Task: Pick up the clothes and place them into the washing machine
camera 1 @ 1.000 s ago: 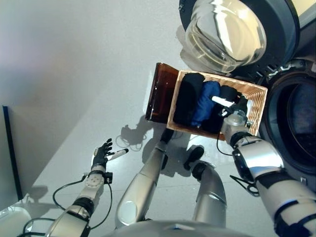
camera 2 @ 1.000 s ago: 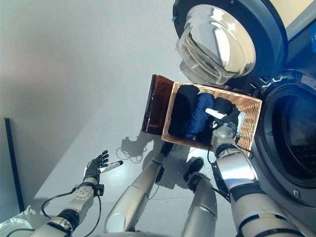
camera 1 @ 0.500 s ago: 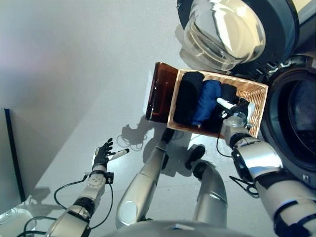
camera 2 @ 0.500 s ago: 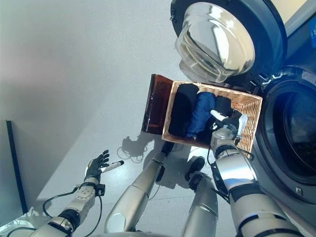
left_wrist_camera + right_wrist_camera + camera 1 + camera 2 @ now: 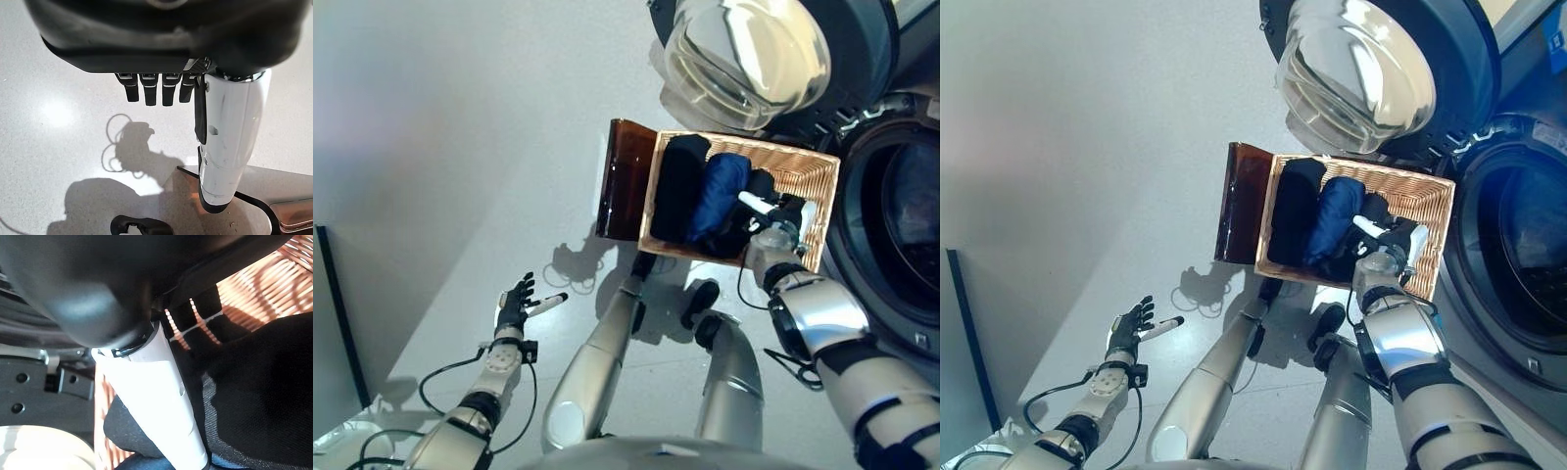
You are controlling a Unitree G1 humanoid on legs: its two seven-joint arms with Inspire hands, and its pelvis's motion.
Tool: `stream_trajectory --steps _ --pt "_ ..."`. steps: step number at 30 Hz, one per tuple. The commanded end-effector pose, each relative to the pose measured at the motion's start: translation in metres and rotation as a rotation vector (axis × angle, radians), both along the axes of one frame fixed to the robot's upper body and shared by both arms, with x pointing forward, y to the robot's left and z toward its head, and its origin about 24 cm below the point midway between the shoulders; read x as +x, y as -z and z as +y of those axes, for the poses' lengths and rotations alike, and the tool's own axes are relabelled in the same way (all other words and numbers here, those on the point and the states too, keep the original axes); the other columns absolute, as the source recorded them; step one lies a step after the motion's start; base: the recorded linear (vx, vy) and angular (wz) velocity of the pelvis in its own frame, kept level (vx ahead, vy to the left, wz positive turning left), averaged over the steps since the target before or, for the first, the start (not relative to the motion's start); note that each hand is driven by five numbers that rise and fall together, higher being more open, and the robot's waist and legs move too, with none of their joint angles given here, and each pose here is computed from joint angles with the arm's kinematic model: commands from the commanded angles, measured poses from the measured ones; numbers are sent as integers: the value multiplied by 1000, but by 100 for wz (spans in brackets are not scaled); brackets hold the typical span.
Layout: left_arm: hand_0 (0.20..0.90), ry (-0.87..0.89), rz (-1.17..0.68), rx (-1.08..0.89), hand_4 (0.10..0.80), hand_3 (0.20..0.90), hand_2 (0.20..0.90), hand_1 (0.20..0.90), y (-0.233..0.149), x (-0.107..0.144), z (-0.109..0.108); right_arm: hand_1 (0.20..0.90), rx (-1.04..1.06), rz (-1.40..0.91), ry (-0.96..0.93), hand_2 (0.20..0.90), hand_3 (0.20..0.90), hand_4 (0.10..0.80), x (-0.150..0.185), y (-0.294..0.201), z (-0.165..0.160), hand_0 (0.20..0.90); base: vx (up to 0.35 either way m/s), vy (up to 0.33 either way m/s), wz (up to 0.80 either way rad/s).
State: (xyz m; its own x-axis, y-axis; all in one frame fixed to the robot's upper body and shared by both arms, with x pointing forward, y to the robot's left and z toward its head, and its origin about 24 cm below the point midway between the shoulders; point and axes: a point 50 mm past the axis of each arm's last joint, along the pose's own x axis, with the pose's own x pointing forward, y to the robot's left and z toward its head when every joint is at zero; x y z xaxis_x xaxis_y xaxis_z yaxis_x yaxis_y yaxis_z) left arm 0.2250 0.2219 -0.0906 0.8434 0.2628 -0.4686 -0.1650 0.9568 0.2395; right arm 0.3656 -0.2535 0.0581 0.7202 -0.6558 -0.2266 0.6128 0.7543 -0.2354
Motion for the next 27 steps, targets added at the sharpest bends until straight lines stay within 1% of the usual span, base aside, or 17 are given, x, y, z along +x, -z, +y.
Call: stream_trajectory --steps 1,7,10,19,20,21,22,23,27 --pt "900 -139 15 55 800 900 900 900 4 -23 36 200 -28 -144 -24 200 200 300 12 -25 4 200 0 0 0" --pt "900 -156 23 56 800 900 900 900 5 -27 41 200 -1 -196 -78 200 200 300 15 -26 16 200 0 1 -12" --pt "900 -155 33 54 800 900 900 900 6 -30 42 200 17 -196 -90 200 200 300 13 -21 16 200 17 3 -6" --pt "900 -125 78 43 800 900 900 900 14 -39 39 200 41 -102 -58 200 200 300 -5 7 -6 200 31 14 -9" --pt "900 -125 80 42 800 900 900 900 14 -40 39 299 41 -95 -56 299 299 371 -7 9 -8 299 -2 13 -7" --pt "900 -120 82 38 800 900 900 900 14 -40 39 304 38 -85 -56 304 304 375 -9 11 -10 304 -17 3 -5" --pt "900 -119 81 35 800 900 900 900 14 -40 38 299 35 -81 -50 299 299 371 -11 12 -13 299 0 0 0" --pt "900 -117 80 33 800 900 900 900 14 -39 37 200 37 -79 -43 200 200 300 -12 13 -16 200 0 0 0" --pt "900 -97 99 47 800 900 900 900 16 -42 37 200 29 -77 -17 200 200 300 -13 9 -24 200 -18 2 1"
